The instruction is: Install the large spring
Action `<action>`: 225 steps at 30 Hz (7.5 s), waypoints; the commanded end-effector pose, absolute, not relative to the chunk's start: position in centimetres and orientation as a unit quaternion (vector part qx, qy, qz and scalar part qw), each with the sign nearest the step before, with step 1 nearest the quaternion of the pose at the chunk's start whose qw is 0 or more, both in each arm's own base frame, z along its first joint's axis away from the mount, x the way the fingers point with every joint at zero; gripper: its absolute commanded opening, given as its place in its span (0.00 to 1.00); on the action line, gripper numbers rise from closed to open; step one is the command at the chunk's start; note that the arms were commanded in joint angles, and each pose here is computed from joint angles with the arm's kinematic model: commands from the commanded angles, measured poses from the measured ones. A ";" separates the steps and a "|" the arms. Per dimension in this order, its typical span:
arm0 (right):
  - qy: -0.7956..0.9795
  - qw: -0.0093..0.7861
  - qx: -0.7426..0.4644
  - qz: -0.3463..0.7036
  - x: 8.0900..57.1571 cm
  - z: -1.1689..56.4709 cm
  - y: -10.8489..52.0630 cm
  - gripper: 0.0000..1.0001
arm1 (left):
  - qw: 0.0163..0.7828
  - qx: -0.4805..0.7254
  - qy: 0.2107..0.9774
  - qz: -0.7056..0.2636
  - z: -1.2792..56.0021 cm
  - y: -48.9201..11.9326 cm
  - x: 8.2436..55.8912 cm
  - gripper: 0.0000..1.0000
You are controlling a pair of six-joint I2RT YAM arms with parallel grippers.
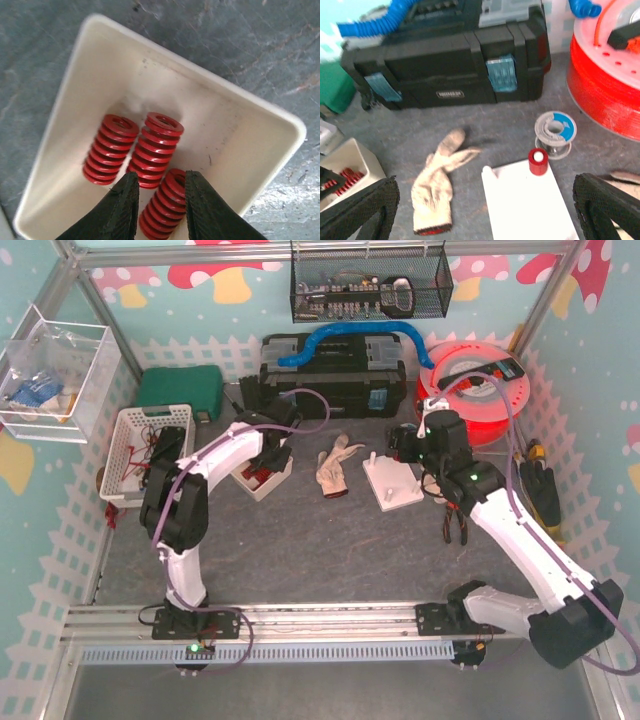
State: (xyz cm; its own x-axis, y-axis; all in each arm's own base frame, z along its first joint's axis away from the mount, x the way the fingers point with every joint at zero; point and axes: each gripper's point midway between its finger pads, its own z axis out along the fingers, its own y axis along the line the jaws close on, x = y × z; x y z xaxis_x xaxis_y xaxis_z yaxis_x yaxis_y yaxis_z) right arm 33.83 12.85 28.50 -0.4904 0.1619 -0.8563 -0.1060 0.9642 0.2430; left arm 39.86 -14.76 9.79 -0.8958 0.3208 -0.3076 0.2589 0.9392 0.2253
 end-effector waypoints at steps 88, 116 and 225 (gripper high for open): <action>0.932 0.256 -0.006 0.255 35.3 25.7 20.4 0.72 | 0.434 0.272 0.799 -0.314 21.8 -25.4 38.6 0.00; 0.905 0.102 -0.141 0.387 32.9 24.0 25.7 0.56 | 0.518 0.417 0.657 -0.355 24.4 -34.2 33.1 0.00; 0.931 0.345 0.115 0.025 32.9 19.3 5.6 0.87 | 0.211 -0.110 0.971 -0.028 7.2 -9.3 39.6 0.41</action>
